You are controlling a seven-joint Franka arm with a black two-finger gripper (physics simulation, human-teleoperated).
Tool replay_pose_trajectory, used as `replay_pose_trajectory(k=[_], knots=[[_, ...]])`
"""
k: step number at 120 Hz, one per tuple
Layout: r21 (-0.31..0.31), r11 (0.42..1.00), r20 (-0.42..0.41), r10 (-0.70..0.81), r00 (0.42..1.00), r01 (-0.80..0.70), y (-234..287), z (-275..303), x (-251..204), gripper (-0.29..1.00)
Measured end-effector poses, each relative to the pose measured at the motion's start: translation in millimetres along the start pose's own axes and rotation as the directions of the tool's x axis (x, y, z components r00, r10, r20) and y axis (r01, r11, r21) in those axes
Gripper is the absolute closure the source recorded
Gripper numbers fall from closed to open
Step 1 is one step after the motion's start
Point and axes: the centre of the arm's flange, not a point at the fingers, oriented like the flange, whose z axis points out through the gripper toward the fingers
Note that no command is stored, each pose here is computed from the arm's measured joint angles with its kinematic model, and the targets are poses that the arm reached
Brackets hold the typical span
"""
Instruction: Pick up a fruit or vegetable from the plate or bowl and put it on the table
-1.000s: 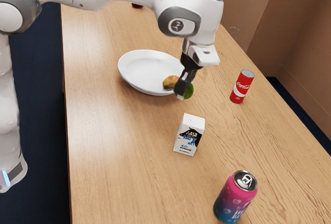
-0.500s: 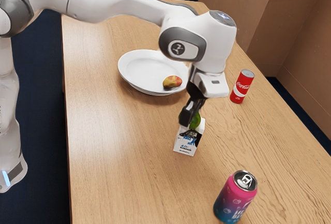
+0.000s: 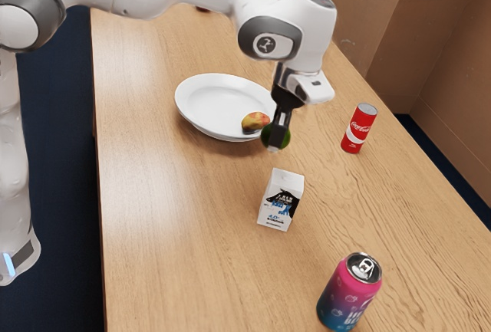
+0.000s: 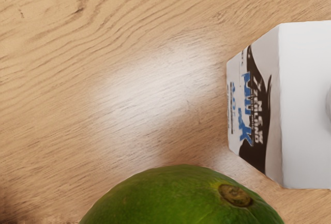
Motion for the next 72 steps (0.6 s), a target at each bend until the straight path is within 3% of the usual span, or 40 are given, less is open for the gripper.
replay_pose_trajectory(k=[24,46,72], knots=[[-0.044,0.999,0.038,-0.020,0.999,0.022,-23.2,39.5,29.0,0.34],[-0.049,0.998,0.045,-0.039,0.998,0.042,-29.9,42.7,28.1,0.11],[-0.055,0.997,0.051,-0.055,0.997,0.058,-35.9,39.5,23.0,0.03]])
